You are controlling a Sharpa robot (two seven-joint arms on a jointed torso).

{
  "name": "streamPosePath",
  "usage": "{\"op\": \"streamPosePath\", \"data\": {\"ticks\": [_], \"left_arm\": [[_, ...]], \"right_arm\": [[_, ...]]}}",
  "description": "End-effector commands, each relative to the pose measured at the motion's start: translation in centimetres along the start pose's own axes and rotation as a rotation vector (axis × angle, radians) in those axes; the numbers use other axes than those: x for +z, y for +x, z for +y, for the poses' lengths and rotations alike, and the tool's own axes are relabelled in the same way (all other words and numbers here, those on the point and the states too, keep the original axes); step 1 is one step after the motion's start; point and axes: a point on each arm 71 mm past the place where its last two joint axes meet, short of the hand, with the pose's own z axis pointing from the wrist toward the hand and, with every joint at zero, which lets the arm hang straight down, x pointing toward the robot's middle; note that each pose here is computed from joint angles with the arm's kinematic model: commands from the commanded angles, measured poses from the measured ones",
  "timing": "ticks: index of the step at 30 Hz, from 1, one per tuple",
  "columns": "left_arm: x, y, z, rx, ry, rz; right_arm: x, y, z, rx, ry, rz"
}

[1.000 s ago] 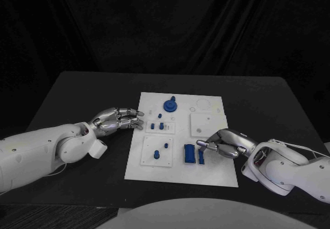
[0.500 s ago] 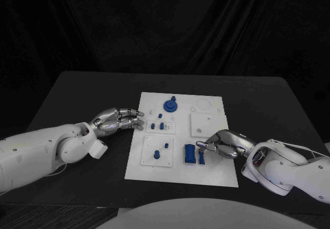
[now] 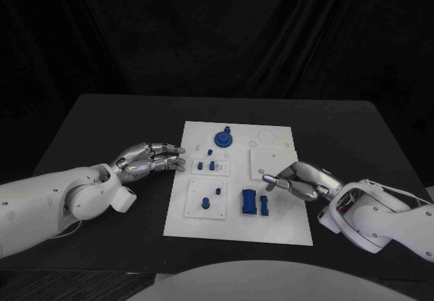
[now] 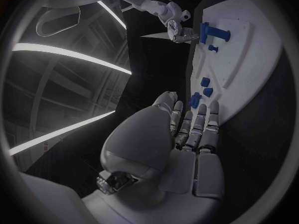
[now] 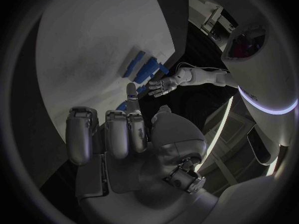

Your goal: Assemble the parts on the task board

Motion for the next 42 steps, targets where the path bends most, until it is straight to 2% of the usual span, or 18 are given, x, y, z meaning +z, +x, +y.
{"op": "streamPosePath", "data": {"ticks": [1,2,4,8,12,15,20,27,28,31,36,42], "left_arm": [[-0.14,-0.14,-1.69,0.033,0.113,-0.06],[-0.14,-0.14,-2.0,0.038,0.126,-0.064],[-0.04,-0.11,-3.1,0.057,0.178,-0.078],[0.3,0.07,-4.73,0.086,0.261,-0.095],[0.61,0.29,-5.97,0.122,0.347,-0.125],[1.01,0.37,-6.38,0.143,0.383,-0.144],[1.58,0.5,-6.54,0.163,0.407,-0.162],[2.21,0.81,-6.35,0.148,0.412,-0.133],[2.32,0.62,-5.64,0.142,0.299,-0.131],[2.41,0.66,-5.65,0.141,0.3,-0.139],[2.94,0.95,-5.71,0.139,0.301,-0.192],[3.96,1.58,-5.81,0.127,0.296,-0.308]], "right_arm": [[1.0,-3.2,1.0,0.199,-0.05,-0.201],[1.2,-3.6,1.1,0.22,-0.053,-0.216],[1.8,-4.8,1.4,0.287,-0.062,-0.261],[2.5,-5.9,1.4,0.359,-0.074,-0.305],[3.3,-6.2,1.2,0.426,-0.083,-0.311],[3.5,-5.8,0.8,0.483,-0.088,-0.295],[3.4,-5.1,-0.1,0.573,-0.084,-0.26],[3.0,-4.0,-1.1,0.64,-0.084,-0.244],[3.2,-4.2,-1.1,0.56,-0.047,-0.255],[3.4,-4.2,-1.0,0.567,-0.045,-0.263],[5.2,-4.3,-0.4,0.615,-0.03,-0.313],[8.7,-4.4,1.1,0.73,0.015,-0.411]]}}
